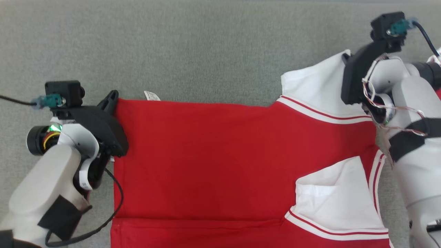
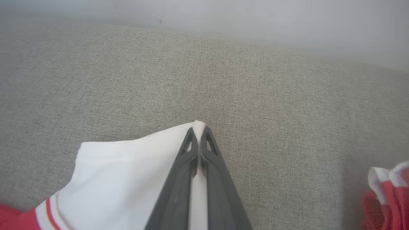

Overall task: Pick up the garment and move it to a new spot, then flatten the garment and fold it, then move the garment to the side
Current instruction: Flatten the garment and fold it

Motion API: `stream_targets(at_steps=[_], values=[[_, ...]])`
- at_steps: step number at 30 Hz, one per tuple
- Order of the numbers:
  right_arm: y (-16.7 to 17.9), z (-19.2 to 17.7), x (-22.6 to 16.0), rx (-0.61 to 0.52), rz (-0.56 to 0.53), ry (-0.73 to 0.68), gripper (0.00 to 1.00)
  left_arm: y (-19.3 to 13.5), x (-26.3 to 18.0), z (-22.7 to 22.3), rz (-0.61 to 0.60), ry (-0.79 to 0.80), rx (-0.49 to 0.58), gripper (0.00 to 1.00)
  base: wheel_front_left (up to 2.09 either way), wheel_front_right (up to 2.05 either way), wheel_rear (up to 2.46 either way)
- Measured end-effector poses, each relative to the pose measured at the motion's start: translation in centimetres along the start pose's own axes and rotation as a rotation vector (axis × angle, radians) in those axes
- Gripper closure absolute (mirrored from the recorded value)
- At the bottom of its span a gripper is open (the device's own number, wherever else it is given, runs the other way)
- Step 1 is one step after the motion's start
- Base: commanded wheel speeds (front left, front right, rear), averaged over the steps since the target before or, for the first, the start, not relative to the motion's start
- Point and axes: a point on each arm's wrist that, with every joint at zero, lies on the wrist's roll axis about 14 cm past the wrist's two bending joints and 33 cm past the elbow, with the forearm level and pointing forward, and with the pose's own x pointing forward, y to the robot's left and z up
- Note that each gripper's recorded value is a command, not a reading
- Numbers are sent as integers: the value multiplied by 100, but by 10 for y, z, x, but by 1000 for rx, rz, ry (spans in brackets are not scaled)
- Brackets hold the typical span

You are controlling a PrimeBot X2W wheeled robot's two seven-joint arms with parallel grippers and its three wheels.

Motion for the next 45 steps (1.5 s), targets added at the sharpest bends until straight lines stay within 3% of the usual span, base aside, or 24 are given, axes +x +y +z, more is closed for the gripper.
stream_targets(at_steps=[10, 20, 30, 44, 45], values=[[-1, 0, -54, 96, 63, -185, 100, -12, -41, 1, 1, -144, -18, 100, 0, 0, 0], [-7, -41, -127, 51, 123, -111, 100, -25, -86, -20, 1, -208, -25, 100, 0, 0, 0], [12, -126, -184, 110, 182, 136, 100, -19, -109, -64, 33, -130, -11, 100, 0, 0, 0], [23, -166, -207, 117, 169, 269, 100, -8, -119, -103, 92, -47, -25, 100, 0, 0, 0], [22, -167, -206, 114, 163, 274, 53, -7, -120, -104, 96, -44, -29, 100, 0, 0, 0]])
